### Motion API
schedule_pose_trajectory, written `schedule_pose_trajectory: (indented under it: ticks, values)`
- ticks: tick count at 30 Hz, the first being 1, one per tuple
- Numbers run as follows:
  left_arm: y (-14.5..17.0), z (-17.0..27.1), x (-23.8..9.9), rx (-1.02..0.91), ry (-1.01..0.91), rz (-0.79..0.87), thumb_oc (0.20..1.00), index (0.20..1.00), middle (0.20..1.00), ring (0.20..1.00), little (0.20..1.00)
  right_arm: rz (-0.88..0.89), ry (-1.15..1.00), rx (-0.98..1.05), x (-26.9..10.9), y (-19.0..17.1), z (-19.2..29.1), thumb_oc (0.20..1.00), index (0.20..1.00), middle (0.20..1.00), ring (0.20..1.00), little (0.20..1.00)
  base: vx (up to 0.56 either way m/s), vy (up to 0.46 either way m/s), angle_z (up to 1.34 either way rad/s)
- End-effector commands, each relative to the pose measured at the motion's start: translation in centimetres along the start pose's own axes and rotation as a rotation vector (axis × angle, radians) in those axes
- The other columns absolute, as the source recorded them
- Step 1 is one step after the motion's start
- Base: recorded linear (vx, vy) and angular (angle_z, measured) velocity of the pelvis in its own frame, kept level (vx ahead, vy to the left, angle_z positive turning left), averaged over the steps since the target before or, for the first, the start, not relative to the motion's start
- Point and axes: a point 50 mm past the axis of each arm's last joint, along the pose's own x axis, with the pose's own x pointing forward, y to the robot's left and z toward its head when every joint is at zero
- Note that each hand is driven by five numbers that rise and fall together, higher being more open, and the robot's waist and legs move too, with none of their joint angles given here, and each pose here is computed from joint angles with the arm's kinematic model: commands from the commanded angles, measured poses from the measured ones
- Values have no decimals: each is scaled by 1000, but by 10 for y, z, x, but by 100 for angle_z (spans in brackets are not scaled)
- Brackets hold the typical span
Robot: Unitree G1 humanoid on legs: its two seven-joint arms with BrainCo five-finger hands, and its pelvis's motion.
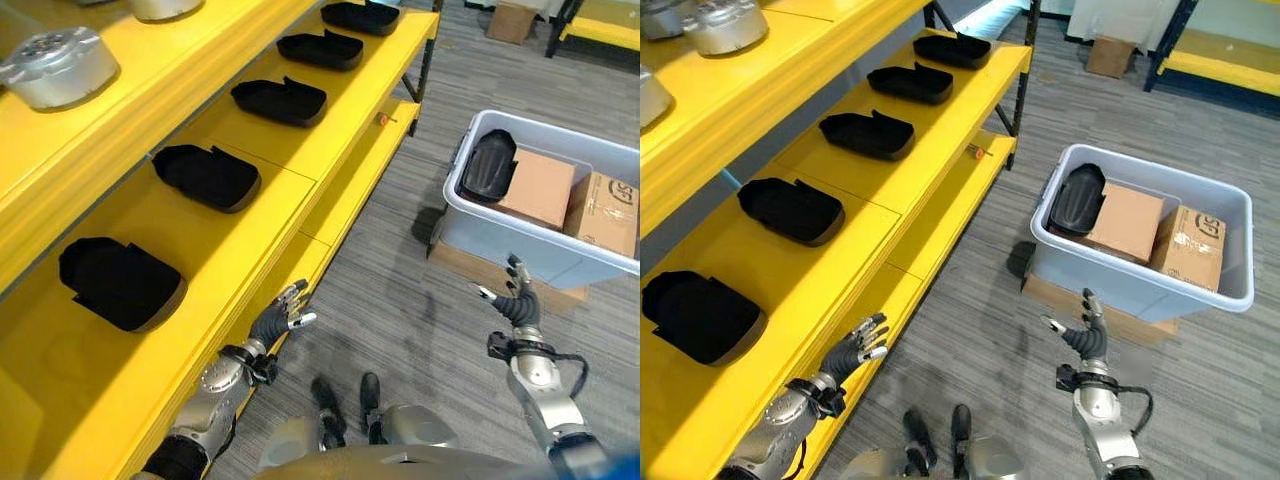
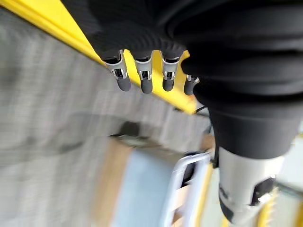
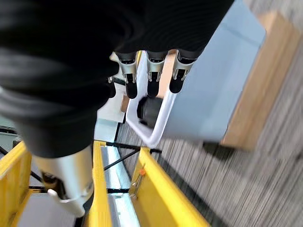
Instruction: Move parts from the plastic box to the shelf.
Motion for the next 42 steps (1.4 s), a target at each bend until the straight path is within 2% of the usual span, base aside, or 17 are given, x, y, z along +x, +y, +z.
schedule_pose_trajectory:
  ticks: [1,9,15,20,28,35,42]
  values:
    - [-1,23,5,58,-105,-10,1000,1000,1000,1000,1000,-26,-142,78,2,-9,25,1000,1000,1000,1000,1000,38,131,-40]
    - [4,14,2,17,-118,57,1000,1000,1000,1000,1000,65,-132,53,7,9,28,1000,1000,1000,1000,1000,44,68,-71]
    - [7,12,-2,9,-118,38,1000,1000,1000,1000,1000,13,-130,60,7,13,28,1000,1000,1000,1000,1000,14,-94,-73]
    - [6,12,-2,26,-139,46,1000,1000,1000,1000,1000,5,-132,26,9,17,32,1000,1000,1000,1000,1000,95,-434,-27]
    - [12,16,-7,35,-129,52,1000,1000,1000,1000,1000,-34,-146,-79,13,-2,32,1000,1000,1000,1000,1000,160,-393,-25]
    - [18,15,-11,36,-71,46,1000,1000,1000,1000,1000,-156,-168,-183,25,-45,38,1000,1000,1000,1000,1000,194,-436,-18]
    - [18,21,-1,10,-79,52,1000,1000,1000,1000,1000,-97,-146,-178,17,-42,30,1000,1000,1000,1000,1000,178,-267,1]
